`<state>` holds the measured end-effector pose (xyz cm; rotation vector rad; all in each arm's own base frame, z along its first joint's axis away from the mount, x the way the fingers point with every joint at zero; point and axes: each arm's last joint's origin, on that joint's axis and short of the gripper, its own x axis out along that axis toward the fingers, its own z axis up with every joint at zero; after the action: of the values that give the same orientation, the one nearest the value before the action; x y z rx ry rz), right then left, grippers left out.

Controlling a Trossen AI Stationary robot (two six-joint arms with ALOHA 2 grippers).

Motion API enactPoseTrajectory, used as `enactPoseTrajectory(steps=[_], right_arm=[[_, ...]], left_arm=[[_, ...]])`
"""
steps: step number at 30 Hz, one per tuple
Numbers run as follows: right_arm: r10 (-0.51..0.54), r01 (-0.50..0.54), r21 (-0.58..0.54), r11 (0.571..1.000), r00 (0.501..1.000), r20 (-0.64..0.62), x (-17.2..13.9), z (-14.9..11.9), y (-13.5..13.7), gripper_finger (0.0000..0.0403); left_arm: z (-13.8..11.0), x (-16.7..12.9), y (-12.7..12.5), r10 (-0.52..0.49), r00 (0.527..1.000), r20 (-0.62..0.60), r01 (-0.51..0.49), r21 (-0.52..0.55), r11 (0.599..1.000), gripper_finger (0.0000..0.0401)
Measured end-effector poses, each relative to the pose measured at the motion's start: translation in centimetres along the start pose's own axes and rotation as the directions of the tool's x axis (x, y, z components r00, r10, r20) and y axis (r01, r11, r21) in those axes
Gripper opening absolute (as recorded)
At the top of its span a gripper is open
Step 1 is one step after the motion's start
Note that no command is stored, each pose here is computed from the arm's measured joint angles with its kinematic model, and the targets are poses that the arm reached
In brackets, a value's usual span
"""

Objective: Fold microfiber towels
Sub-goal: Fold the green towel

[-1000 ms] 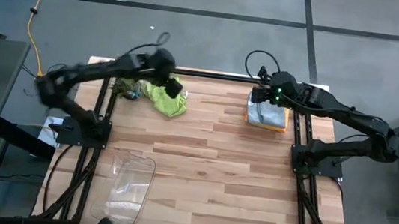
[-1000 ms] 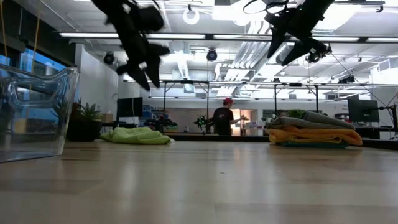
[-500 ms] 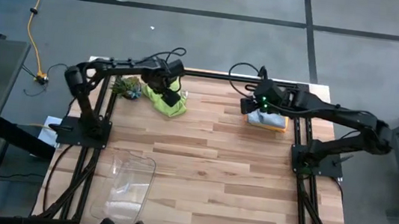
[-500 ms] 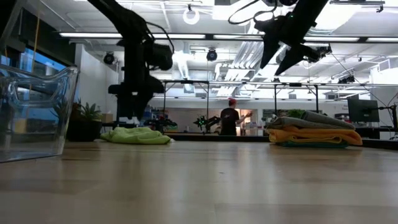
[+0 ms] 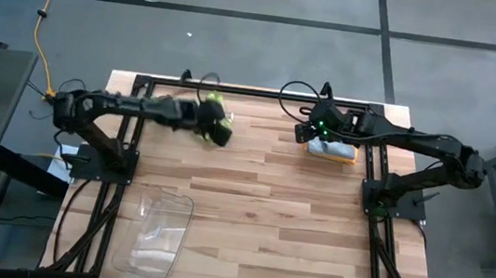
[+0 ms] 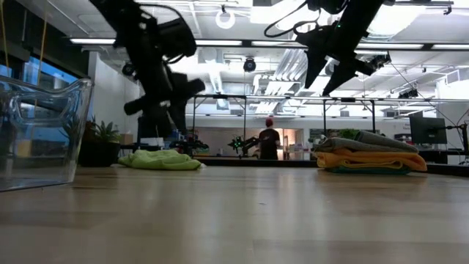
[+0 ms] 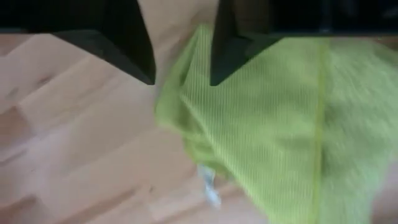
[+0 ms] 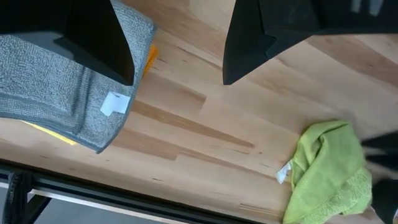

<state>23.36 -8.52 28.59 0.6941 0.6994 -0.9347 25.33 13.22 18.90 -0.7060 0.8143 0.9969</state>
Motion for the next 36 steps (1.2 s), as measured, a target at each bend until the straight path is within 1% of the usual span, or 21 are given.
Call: enactPoseTrajectory(steps=[3, 5, 6, 8, 10, 13, 14, 17, 18, 20, 22, 24, 26, 27, 29, 31, 34, 36], right_arm=[[0.002, -0.002, 0.001, 1.0, 1.0, 0.0, 0.0, 0.0, 0.0, 0.0238], [0.007, -0.007, 0.012, 1.0, 1.0, 0.007, 0.0, 0.1, 0.1, 0.0238], [0.008, -0.009, 0.024, 1.0, 1.0, 0.011, 0.0, 0.1, 0.1, 0.0238], [0.014, -0.015, 0.034, 0.999, 1.0, 0.018, 0.0, 0.2, 0.2, 0.0238], [0.019, -0.02, 0.036, 0.999, 1.0, 0.023, 0.0, 0.2, 0.2, 0.0238], [0.026, -0.027, 0.036, 0.999, 1.0, 0.015, 0.0, 0.2, 0.2, 0.0238], [0.031, -0.031, 0.035, 0.999, 0.999, 0.011, 0.0, 0.2, 0.2, 0.0238], [0.049, -0.048, 0.035, 0.998, 0.999, -0.008, 0.0, 0.1, 0.3, 0.0238], [0.048, -0.048, 0.034, 0.998, 0.999, -0.009, 0.0, 0.1, 0.3, 0.0238], [0.049, -0.049, 0.033, 0.998, 0.999, -0.01, 0.0, 0.1, 0.3, 0.0238], [0.048, -0.048, 0.025, 0.999, 0.999, -0.011, 0.0, 0.1, 0.3, 0.0238], [0.048, -0.048, 0.008, 0.999, 0.999, -0.011, 0.0, 0.1, 0.3, 0.0238], [0.048, -0.048, -0.001, 0.999, 0.999, -0.011, 0.0, 0.1, 0.3, 0.0238], [0.047, -0.047, -0.004, 0.999, 0.999, -0.012, 0.0, 0.1, 0.3, 0.0238], [0.047, -0.047, -0.02, 0.999, 0.999, -0.012, 0.0, 0.1, 0.3, 0.0238], [0.047, -0.047, -0.032, 0.998, 0.999, -0.012, 0.0, 0.1, 0.3, 0.0238], [0.048, -0.049, -0.038, 0.998, 0.999, -0.012, 0.0, 0.1, 0.3, 0.0238], [0.06, -0.06, -0.041, 0.997, 0.998, -0.01, 0.0, 0.1, 0.3, 0.0238]], left_arm=[[-2.8, 1.1, -0.5, 0.019, 0.998, 0.059, -0.017, -0.039, 0.999, 0.0077], [-3.7, 1.9, -0.5, 0.039, 0.996, 0.083, -0.034, -0.064, 0.997, 0.0025], [-3.8, 2.2, -0.4, 0.055, 0.994, 0.093, -0.048, -0.071, 0.996, 0.0013], [-3.3, 2.7, -0.6, 0.066, 0.989, 0.134, -0.054, -0.094, 0.994, 0.0012], [-2.9, 3.5, -0.6, 0.107, 0.983, 0.148, -0.092, -0.105, 0.99, 0.0005], [-3.0, 5.0, -0.1, 0.185, 0.973, 0.138, -0.166, -0.14, 0.976, 0.0002], [-3.0, 5.4, -0.1, 0.202, 0.969, 0.144, -0.178, -0.164, 0.97, 0.0002], [-3.6, 6.8, 0.3, 0.243, 0.964, 0.106, -0.216, -0.218, 0.952, 0.0001], [-3.7, 7.2, 0.3, 0.243, 0.964, 0.105, -0.214, -0.231, 0.949, 0.0001], [-3.8, 7.6, -0.3, 0.199, 0.974, 0.104, -0.17, -0.238, 0.956, 0.0], [-4.3, 7.4, -1.4, 0.124, 0.987, 0.1, -0.1, -0.215, 0.972, 0.0], [-5.4, 6.9, -3.1, 0.03, 0.995, 0.096, -0.013, -0.171, 0.985, 0.0], [-6.7, 6.0, -4.9, -0.065, 0.996, 0.066, 0.072, -0.105, 0.992, 0.0], [-7.6, 5.5, -5.8, -0.098, 0.994, 0.046, 0.1, -0.054, 0.993, 0.0], [-9.5, 4.5, -7.4, -0.154, 0.988, 0.011, 0.153, 0.061, 0.986, 0.0], [-11.6, 3.5, -8.5, -0.181, 0.983, -0.017, 0.182, 0.144, 0.973, 0.0], [-14.0, 2.2, -9.5, -0.207, 0.977, -0.049, 0.212, 0.225, 0.951, 0.0], [-14.6, 1.4, -9.8, -0.231, 0.971, -0.063, 0.239, 0.255, 0.937, 0.0]])
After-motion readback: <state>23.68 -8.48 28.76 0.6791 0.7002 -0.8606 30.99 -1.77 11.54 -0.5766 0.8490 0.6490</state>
